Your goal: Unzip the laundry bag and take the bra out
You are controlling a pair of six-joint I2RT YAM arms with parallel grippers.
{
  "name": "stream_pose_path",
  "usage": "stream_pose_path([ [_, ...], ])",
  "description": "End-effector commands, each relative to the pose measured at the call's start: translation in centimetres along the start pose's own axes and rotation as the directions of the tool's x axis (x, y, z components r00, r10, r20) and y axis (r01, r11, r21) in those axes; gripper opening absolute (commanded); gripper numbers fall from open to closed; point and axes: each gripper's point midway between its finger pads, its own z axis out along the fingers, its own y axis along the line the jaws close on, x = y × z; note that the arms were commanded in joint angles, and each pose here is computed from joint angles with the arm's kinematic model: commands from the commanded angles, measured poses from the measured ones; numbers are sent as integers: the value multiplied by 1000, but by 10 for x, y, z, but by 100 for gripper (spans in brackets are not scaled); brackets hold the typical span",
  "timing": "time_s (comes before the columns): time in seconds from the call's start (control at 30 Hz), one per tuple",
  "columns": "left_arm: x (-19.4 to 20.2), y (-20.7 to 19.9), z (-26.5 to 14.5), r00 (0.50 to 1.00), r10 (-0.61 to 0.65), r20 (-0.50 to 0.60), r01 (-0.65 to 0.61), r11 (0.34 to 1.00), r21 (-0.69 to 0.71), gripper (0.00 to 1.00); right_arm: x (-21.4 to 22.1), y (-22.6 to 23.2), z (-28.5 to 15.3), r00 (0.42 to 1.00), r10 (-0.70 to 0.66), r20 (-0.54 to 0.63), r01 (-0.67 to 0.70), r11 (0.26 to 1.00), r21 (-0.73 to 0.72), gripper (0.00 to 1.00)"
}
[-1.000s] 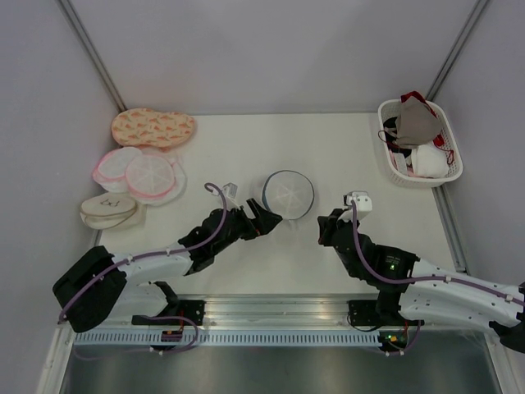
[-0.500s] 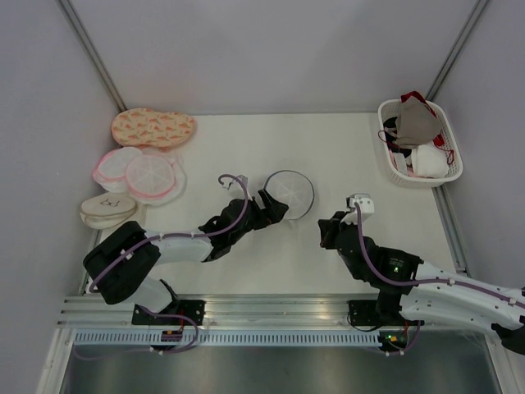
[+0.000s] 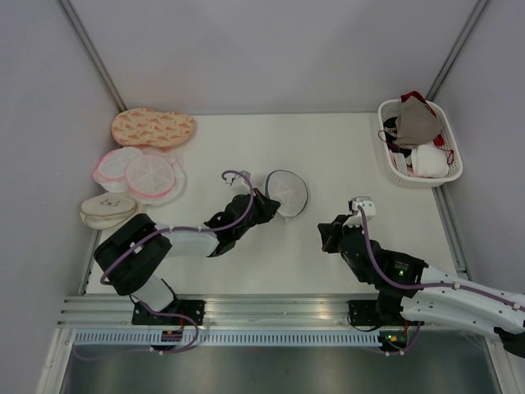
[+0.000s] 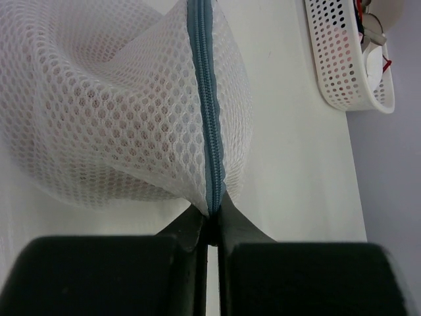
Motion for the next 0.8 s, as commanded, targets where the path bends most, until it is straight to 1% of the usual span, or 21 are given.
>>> stream_pose_path([
  [0.0, -32, -33, -8, 995, -44, 85, 36, 995, 94, 2, 7, 3, -2, 1000, -3, -21, 2, 999, -42, 1],
  [0.07, -32, -31, -14, 994, -69, 81, 62, 994, 94, 2, 10, 15, -4, 999, -4, -39, -1, 994, -110, 1],
  [0.1, -37, -35, -21, 989, -119, 82, 111, 988, 104, 2, 12, 19, -4, 999, -9, -46, 3, 991, -134, 0],
  [0.13, -33, -30, -25, 987, -147, 72, 140, 986, 94, 2, 17, 23, -4, 998, -35, -59, 25, 986, -167, 5],
  [0.17, -36, -28, -29, 980, -186, 71, 179, 979, 93, 2, 22, 34, -5, 996, -38, -79, 19, 974, -225, 13],
  [0.2, -35, -31, -34, 962, -270, 50, 264, 959, 104, 2, 27, 37, -6, 995, -46, -93, 22, 969, -246, 38],
  [0.27, -34, -29, -45, 937, -349, 24, 344, 932, 116, 2, 32, 46, -5, 993, -54, -102, 22, 956, -293, 49],
  [0.3, -31, -33, -49, 913, -407, -10, 405, 906, 125, 2, 35, 46, -5, 993, -54, -105, 20, 955, -297, 58],
  [0.37, -27, -33, -57, 890, -454, -42, 455, 883, 118, 2, 30, 49, -4, 996, -35, -80, 9, 950, -313, 63],
  [0.4, -25, -35, -61, 863, -500, -73, 505, 857, 107, 2, 31, 48, -4, 997, -36, -74, 11, 950, -313, 64],
  [0.43, -24, -35, -65, 852, -517, -83, 524, 846, 104, 2, 30, 48, -4, 997, -31, -69, 8, 949, -315, 65],
  [0.47, -25, -36, -68, 841, -533, -89, 540, 835, 108, 2, 25, 52, -4, 999, -19, -50, 2, 944, -329, 65],
  [0.5, -23, -34, -71, 819, -565, -102, 573, 813, 103, 2, 27, 53, -4, 998, -23, -53, 3, 941, -339, 64],
  [0.57, -27, -40, -77, 796, -594, -113, 605, 787, 123, 2, 27, 58, -3, 999, -21, -48, 2, 934, -356, 63],
  [0.63, -27, -42, -81, 777, -617, -127, 629, 767, 125, 2, 31, 64, -1, 998, -20, -55, -3, 926, -378, 59],
  [0.67, -27, -43, -82, 760, -635, -138, 649, 750, 123, 2, 32, 66, 0, 998, -19, -57, -4, 925, -380, 54],
  [0.7, -26, -42, -83, 754, -642, -142, 657, 744, 121, 2, 35, 67, 1, 998, -19, -64, -6, 924, -383, 51],
  [0.77, -26, -43, -86, 735, -661, -152, 678, 725, 123, 2, 37, 70, 5, 998, -19, -65, -8, 922, -386, 47],
])
